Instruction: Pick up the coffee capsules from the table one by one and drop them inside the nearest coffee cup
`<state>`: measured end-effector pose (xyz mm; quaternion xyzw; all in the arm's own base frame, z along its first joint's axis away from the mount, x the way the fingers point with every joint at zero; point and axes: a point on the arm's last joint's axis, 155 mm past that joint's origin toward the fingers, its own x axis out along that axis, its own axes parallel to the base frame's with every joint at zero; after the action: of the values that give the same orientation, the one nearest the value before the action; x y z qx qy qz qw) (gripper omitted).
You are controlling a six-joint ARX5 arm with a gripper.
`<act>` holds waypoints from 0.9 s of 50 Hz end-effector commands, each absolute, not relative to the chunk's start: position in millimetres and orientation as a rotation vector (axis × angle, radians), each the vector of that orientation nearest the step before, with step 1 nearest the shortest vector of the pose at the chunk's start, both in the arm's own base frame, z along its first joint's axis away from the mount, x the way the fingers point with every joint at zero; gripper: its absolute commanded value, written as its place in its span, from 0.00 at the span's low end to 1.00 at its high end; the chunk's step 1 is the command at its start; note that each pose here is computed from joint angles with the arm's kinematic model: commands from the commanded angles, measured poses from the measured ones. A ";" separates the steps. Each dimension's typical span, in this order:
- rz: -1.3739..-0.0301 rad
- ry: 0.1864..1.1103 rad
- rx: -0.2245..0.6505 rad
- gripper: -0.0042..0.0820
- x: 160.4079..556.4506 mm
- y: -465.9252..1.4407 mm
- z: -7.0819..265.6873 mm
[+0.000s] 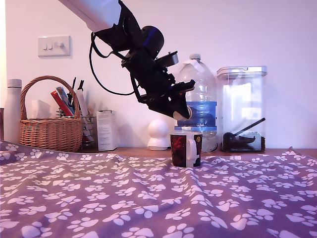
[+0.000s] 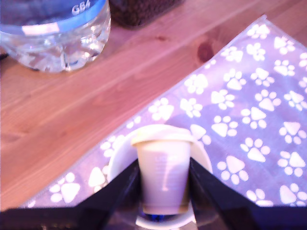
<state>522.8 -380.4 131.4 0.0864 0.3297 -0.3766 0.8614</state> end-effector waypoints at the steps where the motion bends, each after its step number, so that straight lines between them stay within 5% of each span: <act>1: -0.791 0.769 0.199 0.30 519.8 -381.4 84.6; 12: -0.787 0.805 0.211 0.30 518.1 -379.8 65.4; 45: -0.793 0.746 0.205 0.30 526.6 -385.2 75.2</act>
<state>529.1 -383.7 93.7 0.0930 0.3431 -0.3751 0.8561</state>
